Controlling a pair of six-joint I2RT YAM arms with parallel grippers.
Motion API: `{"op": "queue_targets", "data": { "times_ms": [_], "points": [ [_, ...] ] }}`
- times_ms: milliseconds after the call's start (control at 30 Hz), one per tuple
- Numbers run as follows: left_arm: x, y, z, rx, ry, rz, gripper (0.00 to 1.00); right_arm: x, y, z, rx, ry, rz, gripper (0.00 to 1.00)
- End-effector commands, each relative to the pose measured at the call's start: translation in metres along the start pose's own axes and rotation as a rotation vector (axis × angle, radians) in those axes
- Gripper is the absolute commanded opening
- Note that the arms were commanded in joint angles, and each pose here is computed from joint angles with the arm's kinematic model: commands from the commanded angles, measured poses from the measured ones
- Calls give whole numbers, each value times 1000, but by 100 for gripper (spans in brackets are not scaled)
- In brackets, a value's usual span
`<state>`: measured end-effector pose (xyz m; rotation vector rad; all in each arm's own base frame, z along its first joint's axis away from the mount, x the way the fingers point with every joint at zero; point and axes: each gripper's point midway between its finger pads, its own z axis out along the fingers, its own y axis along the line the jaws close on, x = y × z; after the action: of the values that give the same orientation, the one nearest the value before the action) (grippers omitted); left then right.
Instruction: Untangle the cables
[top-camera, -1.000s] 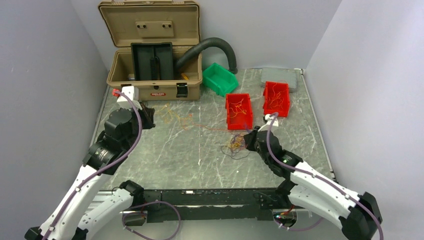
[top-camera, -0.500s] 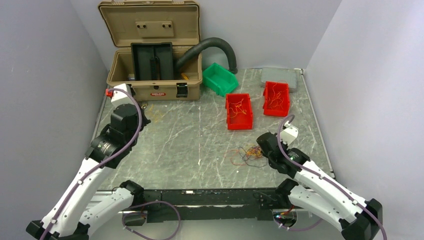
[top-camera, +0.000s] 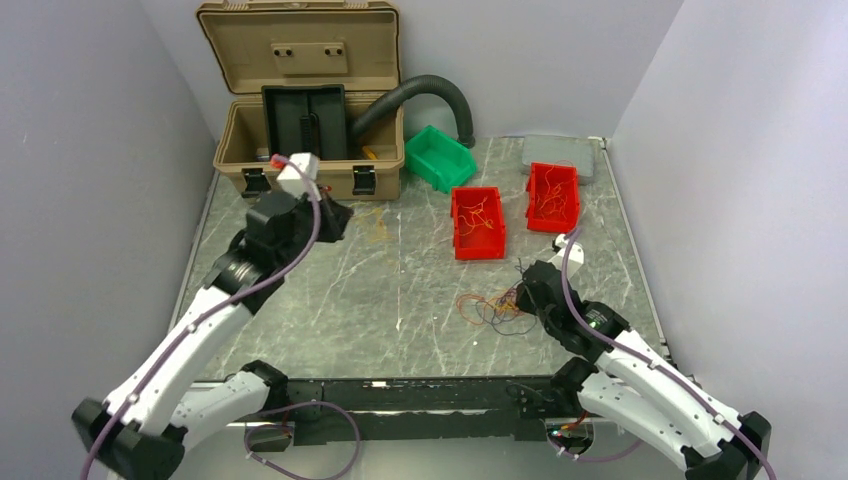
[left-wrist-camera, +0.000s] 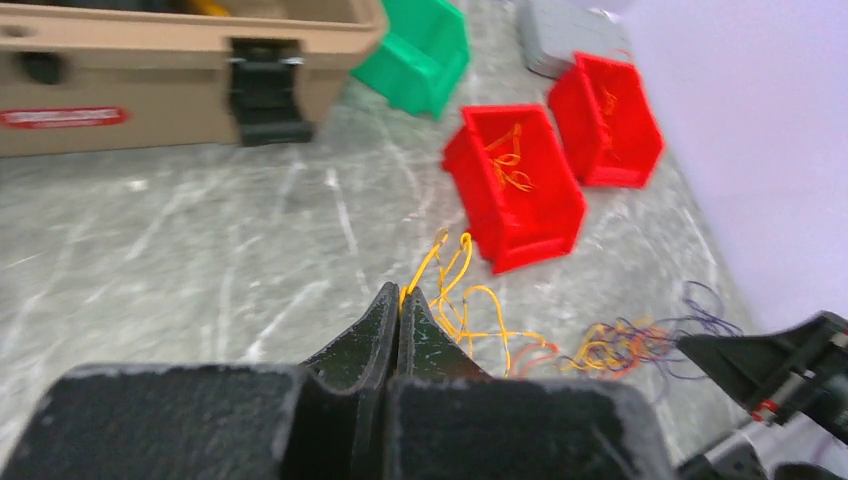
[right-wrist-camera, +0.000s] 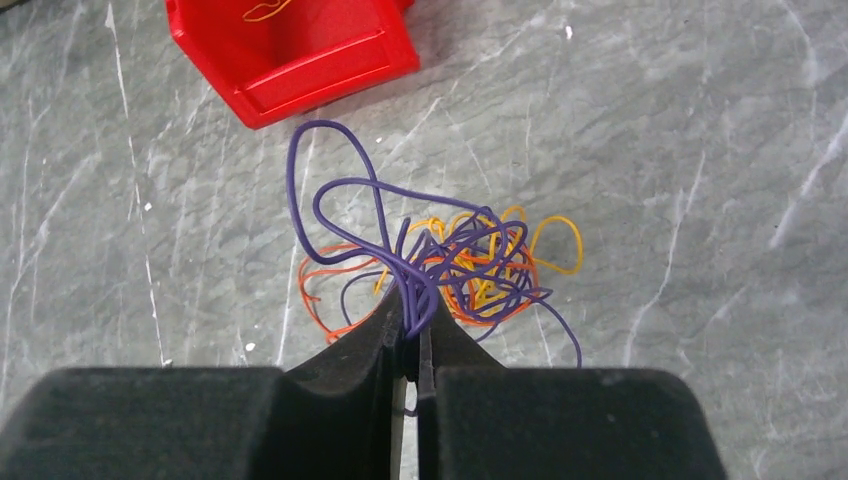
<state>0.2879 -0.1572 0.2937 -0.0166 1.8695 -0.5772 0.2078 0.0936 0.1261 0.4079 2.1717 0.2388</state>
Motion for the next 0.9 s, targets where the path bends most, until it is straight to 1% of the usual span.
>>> {"op": "queue_targets", "data": {
  "times_ms": [0, 33, 133, 167, 200, 267, 333, 533, 667, 867],
  "points": [
    [-8, -69, 22, 285, 50, -21, 0, -3, 15, 3, -63, -1, -43, 12],
    [-6, -77, 27, 308, 59, -22, 0, -2, 15, 3, -60, 4, -46, 22],
    [-1, -103, 44, 363, 82, -11, 0, 0, 18, 5, -66, 18, -59, 66],
    [1, -110, 50, 376, 94, -5, 0, 1, 18, 5, -68, 20, -62, 72],
    [3, -118, 57, 390, 104, 2, 0, 1, 18, 5, -73, 19, -66, 76],
    [12, -132, 74, 413, 141, 8, 0, -1, 20, 4, -83, 10, -66, 80],
    [17, -146, 89, 441, 166, 8, 0, -5, 19, 3, -85, -10, -61, 80],
    [16, -183, 128, 513, 198, -12, 0, -24, -1, -5, 5, -97, -16, 81],
    [25, -189, 162, 495, 215, -3, 0, -40, -7, -13, 34, -153, -8, 81],
    [40, -189, 213, 443, 246, 44, 0, -56, -7, -25, 7, -212, 9, 81]
  ]
}}
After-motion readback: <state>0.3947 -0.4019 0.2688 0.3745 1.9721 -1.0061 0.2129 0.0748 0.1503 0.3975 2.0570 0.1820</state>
